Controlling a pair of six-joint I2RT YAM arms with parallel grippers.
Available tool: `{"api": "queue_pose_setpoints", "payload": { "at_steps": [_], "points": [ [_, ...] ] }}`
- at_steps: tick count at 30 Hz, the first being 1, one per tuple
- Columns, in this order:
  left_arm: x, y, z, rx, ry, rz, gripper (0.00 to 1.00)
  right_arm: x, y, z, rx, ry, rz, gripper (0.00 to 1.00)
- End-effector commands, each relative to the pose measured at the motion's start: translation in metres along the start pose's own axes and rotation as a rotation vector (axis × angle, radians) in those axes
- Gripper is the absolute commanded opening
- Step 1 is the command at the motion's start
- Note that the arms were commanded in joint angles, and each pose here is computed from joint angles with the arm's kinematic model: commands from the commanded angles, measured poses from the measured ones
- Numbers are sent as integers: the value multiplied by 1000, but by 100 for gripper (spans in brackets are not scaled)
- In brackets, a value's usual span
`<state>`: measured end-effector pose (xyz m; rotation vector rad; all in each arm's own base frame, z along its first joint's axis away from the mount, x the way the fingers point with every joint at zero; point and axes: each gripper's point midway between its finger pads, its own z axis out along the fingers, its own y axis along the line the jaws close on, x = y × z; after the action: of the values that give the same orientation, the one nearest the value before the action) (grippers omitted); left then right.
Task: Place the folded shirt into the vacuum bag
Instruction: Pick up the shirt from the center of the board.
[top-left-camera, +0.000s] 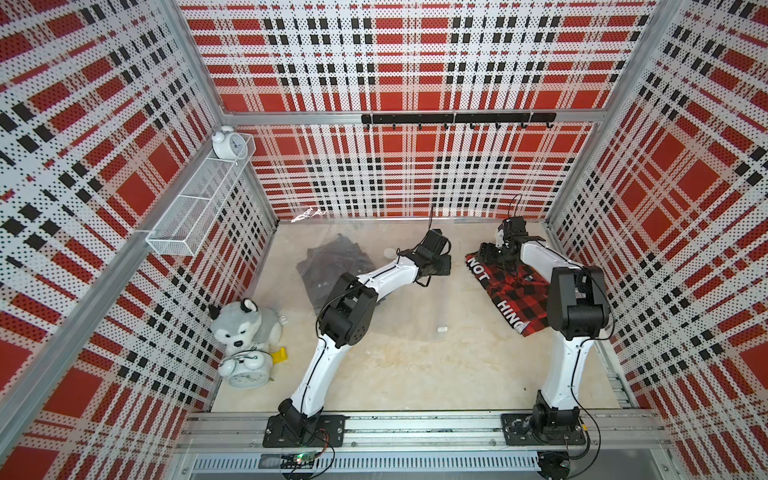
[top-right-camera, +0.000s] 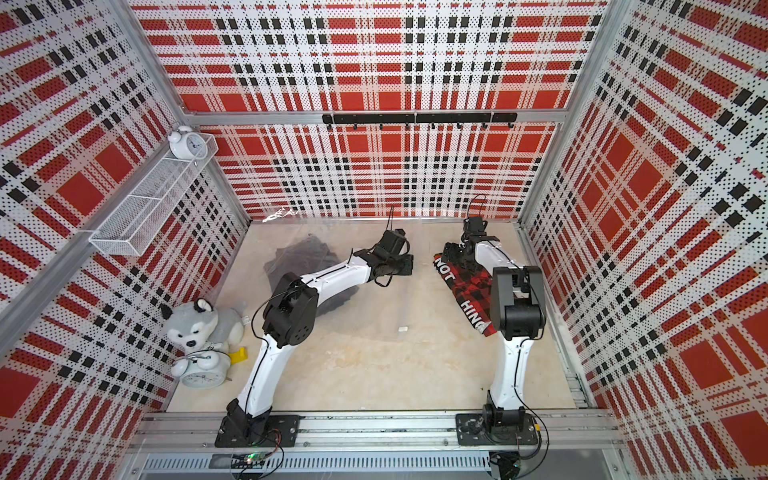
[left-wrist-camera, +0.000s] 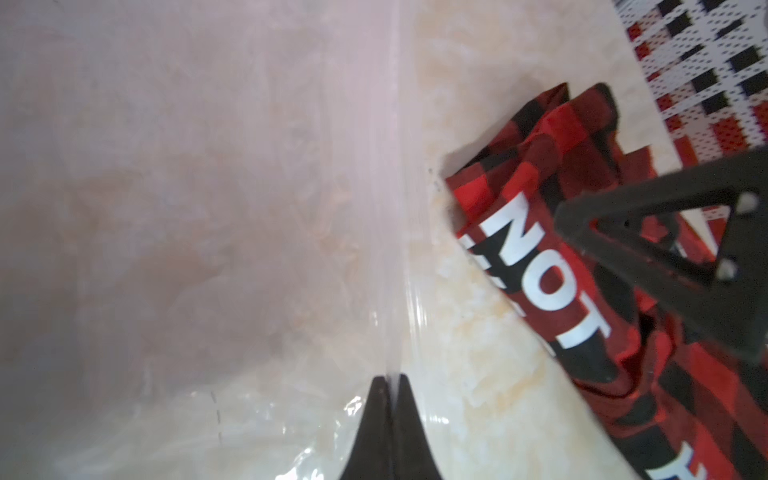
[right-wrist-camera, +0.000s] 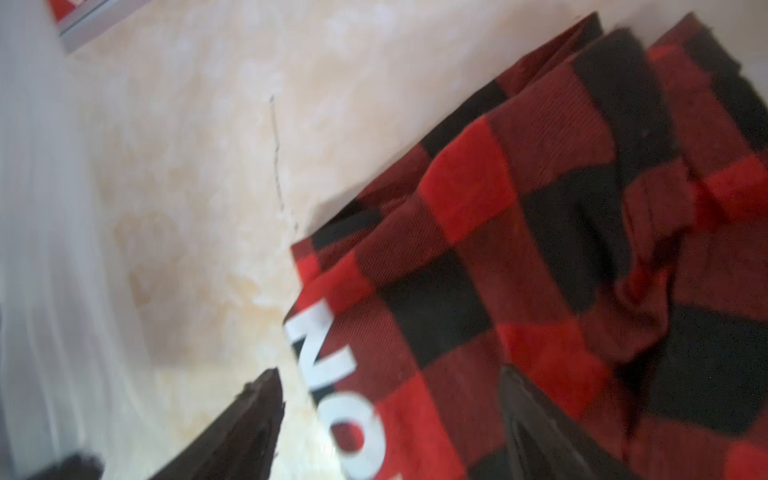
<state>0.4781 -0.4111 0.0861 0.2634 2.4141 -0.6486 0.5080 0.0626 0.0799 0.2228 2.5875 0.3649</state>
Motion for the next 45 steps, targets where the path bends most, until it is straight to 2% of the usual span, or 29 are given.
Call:
{"api": "queue_pose_setpoints", "payload": {
  "at_steps": [1, 9, 13, 17, 21, 25, 28, 33, 40, 45],
  "points": [
    [10, -14, 15, 86, 45, -17, 0, -8, 13, -21, 49, -63, -184, 84],
    [11, 3, 19, 122, 62, -72, 0, -1, 12, 5, 206, 24, -314, 83],
    [15, 9, 19, 131, 68, -84, 0, -1, 12, 21, 223, 64, -353, 84],
    [18, 11, 22, 153, 74, -101, 0, 13, 6, 41, 245, 142, -363, 90],
    [23, 8, 28, 174, 86, -112, 0, 30, -9, 55, 293, 219, -354, 89],
    [27, -1, 31, 198, 94, -114, 0, 38, -14, 62, 309, 258, -345, 74],
    [31, -7, 32, 211, 97, -115, 0, 42, -11, 63, 285, 262, -336, 49],
    [32, -17, 31, 233, 88, -130, 0, 42, -2, 56, 207, 243, -293, 21],
    [28, -35, 29, 277, 51, -172, 0, 37, 12, 32, 18, 160, -152, 3],
    [30, -45, 33, 298, 37, -203, 0, 33, 22, 2, -81, 73, -83, 0]
  ]
}}
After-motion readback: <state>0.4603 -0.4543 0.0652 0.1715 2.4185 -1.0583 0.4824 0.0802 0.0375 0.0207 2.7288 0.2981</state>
